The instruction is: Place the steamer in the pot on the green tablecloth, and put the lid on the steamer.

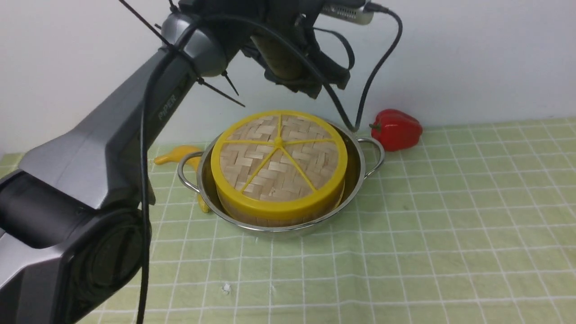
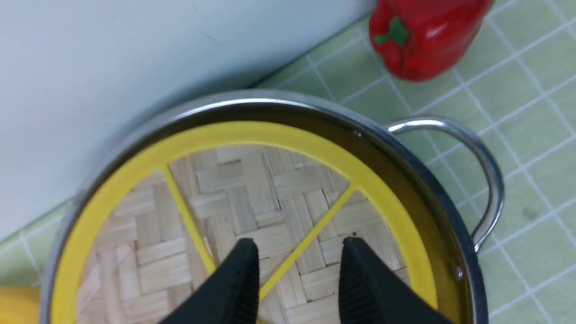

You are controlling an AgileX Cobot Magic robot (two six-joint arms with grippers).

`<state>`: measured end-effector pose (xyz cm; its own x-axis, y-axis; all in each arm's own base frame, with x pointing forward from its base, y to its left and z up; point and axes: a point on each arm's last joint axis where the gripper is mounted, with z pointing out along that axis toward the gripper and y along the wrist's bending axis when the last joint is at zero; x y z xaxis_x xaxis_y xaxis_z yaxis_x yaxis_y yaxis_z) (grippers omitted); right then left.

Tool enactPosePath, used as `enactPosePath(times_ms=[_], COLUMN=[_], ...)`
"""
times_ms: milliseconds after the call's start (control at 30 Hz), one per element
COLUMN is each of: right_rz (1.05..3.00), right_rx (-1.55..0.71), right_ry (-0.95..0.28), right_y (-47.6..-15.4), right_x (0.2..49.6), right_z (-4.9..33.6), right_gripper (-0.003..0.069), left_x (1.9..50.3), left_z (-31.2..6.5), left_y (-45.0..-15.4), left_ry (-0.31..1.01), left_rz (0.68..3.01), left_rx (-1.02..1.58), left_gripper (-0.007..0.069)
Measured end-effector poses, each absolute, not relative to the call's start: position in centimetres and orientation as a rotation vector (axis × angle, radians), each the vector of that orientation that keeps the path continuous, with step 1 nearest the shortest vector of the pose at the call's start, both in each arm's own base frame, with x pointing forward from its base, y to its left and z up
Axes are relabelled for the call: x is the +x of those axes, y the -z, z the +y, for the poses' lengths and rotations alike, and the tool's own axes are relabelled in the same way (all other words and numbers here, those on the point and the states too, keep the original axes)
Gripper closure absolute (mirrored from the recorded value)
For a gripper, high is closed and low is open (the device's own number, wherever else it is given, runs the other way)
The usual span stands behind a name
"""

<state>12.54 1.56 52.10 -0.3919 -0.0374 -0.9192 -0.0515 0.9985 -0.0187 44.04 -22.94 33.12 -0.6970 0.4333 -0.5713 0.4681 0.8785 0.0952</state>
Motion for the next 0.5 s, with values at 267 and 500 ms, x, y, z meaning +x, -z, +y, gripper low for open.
enactPosePath(times_ms=[267,500], right_rz=[1.974,1.99], right_rx=[-0.063,-0.092], right_ry=[-0.016,-0.042], right_y=[-52.1,-51.6], right_x=[12.5,12.5], right_z=[1.6,1.9], right_gripper=[0.0239,0.0268], left_x=[38.2,25.6], left_z=[-19.0,-12.0], left_y=[-45.1,-57.7], left_ry=[0.039,0.102], left_rz=[2.189,1.87], left_rx=[0.558,0.435], left_gripper=[0.0382,0.0424])
